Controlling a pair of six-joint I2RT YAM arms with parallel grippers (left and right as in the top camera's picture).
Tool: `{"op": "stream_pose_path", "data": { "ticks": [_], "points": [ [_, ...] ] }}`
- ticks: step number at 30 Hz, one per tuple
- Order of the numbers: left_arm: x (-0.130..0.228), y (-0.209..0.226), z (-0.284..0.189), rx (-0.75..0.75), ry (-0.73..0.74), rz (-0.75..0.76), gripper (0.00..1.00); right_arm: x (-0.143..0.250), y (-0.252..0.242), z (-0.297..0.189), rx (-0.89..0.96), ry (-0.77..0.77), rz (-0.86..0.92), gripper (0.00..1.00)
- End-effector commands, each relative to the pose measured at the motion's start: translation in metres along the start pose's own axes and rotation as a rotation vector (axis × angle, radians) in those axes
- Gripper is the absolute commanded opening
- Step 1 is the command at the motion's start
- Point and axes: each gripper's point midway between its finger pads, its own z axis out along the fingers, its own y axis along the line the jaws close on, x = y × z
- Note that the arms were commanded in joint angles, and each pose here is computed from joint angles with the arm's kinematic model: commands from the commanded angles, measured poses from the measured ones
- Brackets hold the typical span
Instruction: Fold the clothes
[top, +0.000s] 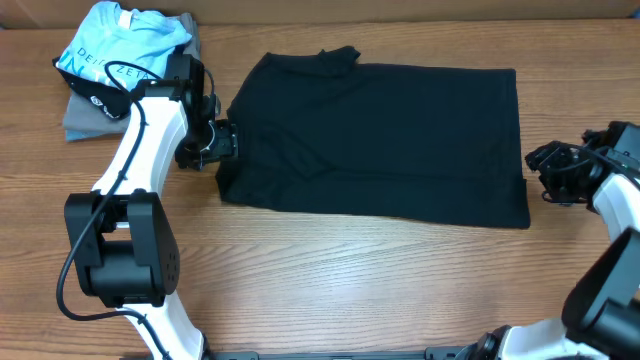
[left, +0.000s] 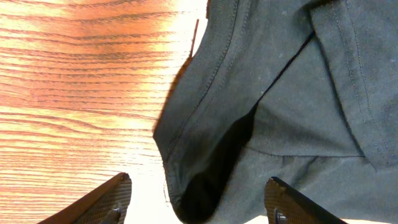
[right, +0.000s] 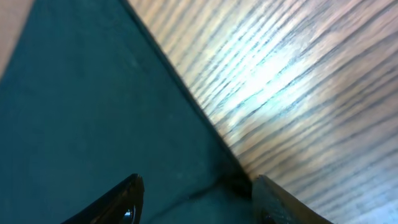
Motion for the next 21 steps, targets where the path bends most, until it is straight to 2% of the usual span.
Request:
{"op": "stream_pose_path", "data": {
  "ticks": [1,4,7,10,15,16,21],
  "points": [
    [-0.009,-0.003,-0.007,0.006,-0.032,0.025,0.72,0.002,-0.005,0.017,0.021,0.024,-0.024,0.59],
    [-0.009,-0.005,-0.007,0.018,-0.034,0.025,0.72,0.01,-0.008,0.029,0.029,0.058,-0.039,0.59],
    [-0.01,-0.007,-0.007,0.025,-0.037,0.026,0.72,0.016,-0.004,0.036,0.029,0.078,-0.054,0.44],
    [-0.01,-0.007,-0.007,0.026,-0.037,0.026,0.72,0.021,-0.001,0.038,0.037,0.089,-0.068,0.41],
    [-0.01,-0.007,-0.007,0.025,-0.037,0.026,0.72,0.027,-0.005,0.039,0.079,0.105,-0.075,0.15],
    [-0.01,-0.007,-0.007,0.026,-0.037,0.025,0.72,0.028,-0.005,0.039,0.079,0.106,-0.075,0.04],
    [-0.01,-0.007,-0.007,0.025,-0.037,0.026,0.72,0.017,-0.003,0.03,0.086,0.106,-0.055,0.04]
  ]
}}
